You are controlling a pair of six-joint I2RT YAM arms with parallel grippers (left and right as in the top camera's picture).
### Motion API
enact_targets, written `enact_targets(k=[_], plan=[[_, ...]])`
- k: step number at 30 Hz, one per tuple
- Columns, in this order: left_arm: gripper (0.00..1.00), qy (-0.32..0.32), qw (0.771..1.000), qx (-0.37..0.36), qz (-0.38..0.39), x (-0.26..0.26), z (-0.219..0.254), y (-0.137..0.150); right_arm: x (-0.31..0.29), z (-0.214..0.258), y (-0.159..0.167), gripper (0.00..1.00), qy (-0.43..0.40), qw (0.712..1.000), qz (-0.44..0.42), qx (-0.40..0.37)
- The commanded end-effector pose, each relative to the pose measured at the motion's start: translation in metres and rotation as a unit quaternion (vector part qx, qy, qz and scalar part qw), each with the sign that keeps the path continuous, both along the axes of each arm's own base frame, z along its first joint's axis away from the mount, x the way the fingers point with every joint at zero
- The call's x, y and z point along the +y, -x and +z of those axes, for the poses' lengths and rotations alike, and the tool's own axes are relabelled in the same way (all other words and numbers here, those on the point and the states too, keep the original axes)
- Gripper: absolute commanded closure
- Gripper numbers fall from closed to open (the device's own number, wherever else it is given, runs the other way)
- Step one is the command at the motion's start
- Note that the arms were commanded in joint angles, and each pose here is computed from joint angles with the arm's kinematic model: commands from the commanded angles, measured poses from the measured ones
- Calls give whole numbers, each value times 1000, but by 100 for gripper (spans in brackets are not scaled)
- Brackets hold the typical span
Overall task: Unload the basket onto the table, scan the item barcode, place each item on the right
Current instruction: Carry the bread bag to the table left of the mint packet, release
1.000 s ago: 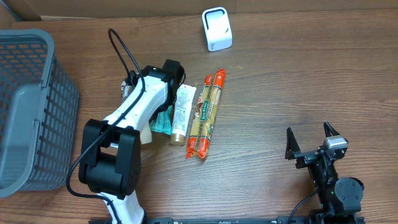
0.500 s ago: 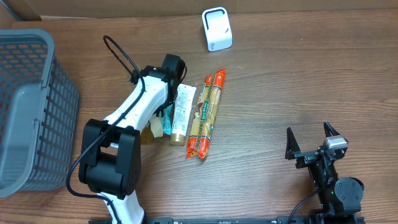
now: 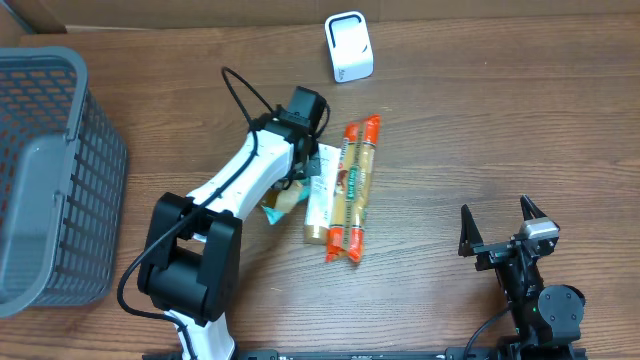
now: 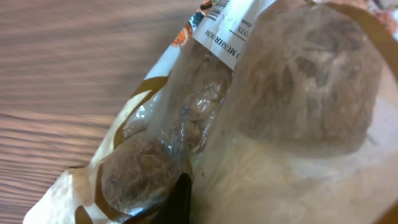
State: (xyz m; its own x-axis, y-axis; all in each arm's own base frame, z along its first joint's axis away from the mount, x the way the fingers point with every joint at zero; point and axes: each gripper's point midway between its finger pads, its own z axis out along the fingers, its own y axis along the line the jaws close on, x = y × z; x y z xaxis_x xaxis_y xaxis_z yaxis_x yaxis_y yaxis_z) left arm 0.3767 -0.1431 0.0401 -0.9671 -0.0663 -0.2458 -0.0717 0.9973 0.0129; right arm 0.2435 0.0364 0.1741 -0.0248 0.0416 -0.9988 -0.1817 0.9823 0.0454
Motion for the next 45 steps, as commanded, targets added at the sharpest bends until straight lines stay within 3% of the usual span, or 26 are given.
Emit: enact_targets(k=[1, 6, 10, 15, 22, 25, 29, 31, 35, 39, 45], plan=[[96, 69, 997, 44, -10, -39, -5, 26, 0, -2, 0, 0, 2, 1000, -1, -2], [96, 32, 999, 29, -2, -27, -3, 20, 0, -2, 0, 0, 2, 1000, -1, -2], [96, -87, 995, 3, 42, 30, 15, 8, 0, -2, 0, 0, 2, 1000, -1, -2], [96, -207, 968, -11, 142, 100, 49, 9, 0, -2, 0, 0, 2, 1000, -1, -2], [96, -124, 976, 37, 177, 97, 19, 19, 0, -2, 0, 0, 2, 1000, -1, -2], [85, -103, 978, 50, 175, 90, 8, 24, 0, -2, 0, 0, 2, 1000, -1, -2], [57, -91, 985, 65, 135, 83, 5, 27, 0, -2, 0, 0, 2, 1000, -1, -2], [0, -97, 984, 69, 131, 85, 10, 28, 0, -2, 0, 0, 2, 1000, -1, -2], [0, -100, 984, 51, 136, 86, 40, 17, 0, -2, 0, 0, 2, 1000, -1, -2], [0, -74, 988, -1, 138, 79, 104, -4, 0, -2, 0, 0, 2, 1000, -1, -2], [0, 36, 989, -128, 68, 50, 234, -16, 0, -2, 0, 0, 2, 1000, -1, -2]])
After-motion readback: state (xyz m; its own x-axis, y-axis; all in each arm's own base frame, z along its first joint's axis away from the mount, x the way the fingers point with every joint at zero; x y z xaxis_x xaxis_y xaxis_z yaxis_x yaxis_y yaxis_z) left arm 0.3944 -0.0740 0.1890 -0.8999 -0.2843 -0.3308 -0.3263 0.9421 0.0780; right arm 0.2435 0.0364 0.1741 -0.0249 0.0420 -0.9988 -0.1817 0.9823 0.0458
